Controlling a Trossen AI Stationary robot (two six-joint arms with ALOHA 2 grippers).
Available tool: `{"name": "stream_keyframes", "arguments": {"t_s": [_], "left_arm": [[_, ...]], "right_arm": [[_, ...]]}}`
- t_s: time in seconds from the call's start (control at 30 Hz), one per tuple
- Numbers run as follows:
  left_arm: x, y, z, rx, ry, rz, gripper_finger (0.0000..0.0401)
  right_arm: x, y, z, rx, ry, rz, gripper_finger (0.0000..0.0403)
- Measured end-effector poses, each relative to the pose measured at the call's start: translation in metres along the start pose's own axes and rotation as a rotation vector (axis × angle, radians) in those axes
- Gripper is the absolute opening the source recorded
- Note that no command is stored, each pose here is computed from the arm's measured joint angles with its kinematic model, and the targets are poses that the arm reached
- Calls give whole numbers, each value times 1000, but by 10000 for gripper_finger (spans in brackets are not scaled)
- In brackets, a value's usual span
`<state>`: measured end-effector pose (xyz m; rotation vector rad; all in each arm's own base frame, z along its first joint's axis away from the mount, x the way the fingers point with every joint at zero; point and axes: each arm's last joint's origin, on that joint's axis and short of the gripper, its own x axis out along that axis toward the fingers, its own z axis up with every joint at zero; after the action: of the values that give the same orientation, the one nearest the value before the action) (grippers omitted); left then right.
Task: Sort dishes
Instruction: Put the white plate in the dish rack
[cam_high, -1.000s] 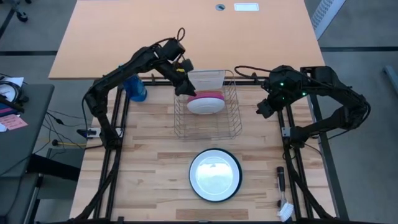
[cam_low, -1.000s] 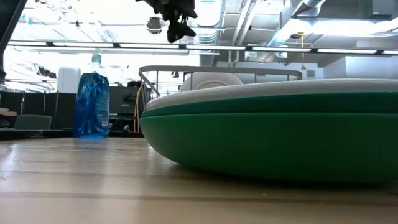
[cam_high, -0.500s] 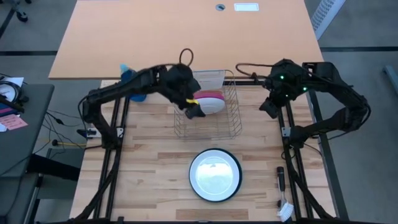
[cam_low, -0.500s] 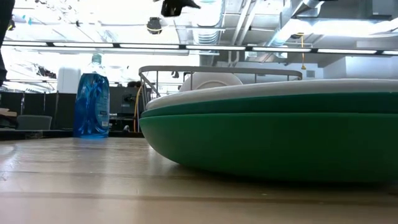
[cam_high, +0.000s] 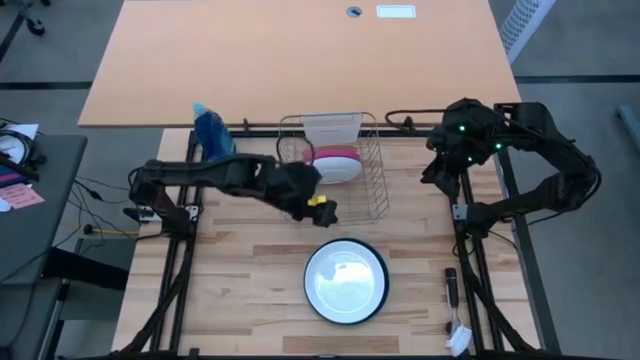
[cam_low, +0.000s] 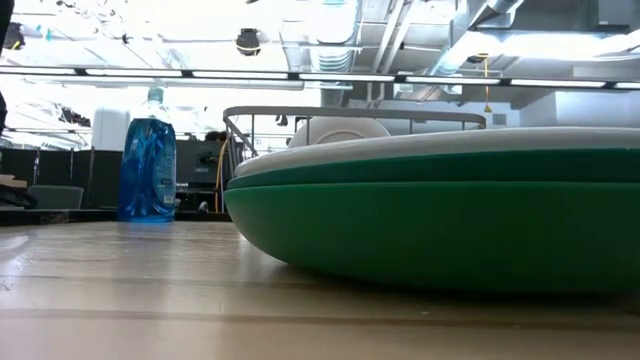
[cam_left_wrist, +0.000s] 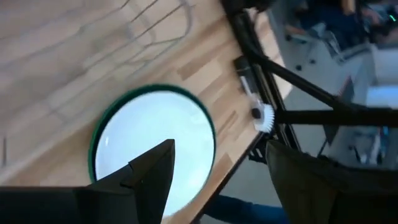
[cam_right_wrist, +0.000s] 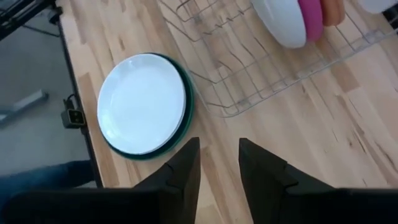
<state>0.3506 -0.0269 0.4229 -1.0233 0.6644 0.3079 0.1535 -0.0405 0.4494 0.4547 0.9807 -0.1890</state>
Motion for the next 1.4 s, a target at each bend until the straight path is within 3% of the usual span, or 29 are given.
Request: {"name": "stream_keyframes", "arguments": {"t_s": [0.13,0.3,0.5,0.67,0.83,0.93,1.1,1.4], "left_arm": [[7,-4,-20,-87,8,67,246],[18,-2,-52,-70,97,200,246],[22,-5,-73,-21,120,243,246],[12,9,-85,-72,-66,478,246],[15,23,-96,11,1,597,246],[26,28,-103,72,42,598,246],[54,35,-116,117,107,501,246],[81,48,-146,107,120,429,246]], "right_arm": [[0,1,-5,-20,-6,12,114],[18,-6,-17,53,7,7,114],[44,-10,-45,228,69,30,115],[60,-5,-71,422,147,28,115],[74,8,-87,677,170,-4,115],[85,24,-89,751,120,21,115],[108,59,-91,767,52,61,115],[155,123,-112,792,154,65,115]]}}
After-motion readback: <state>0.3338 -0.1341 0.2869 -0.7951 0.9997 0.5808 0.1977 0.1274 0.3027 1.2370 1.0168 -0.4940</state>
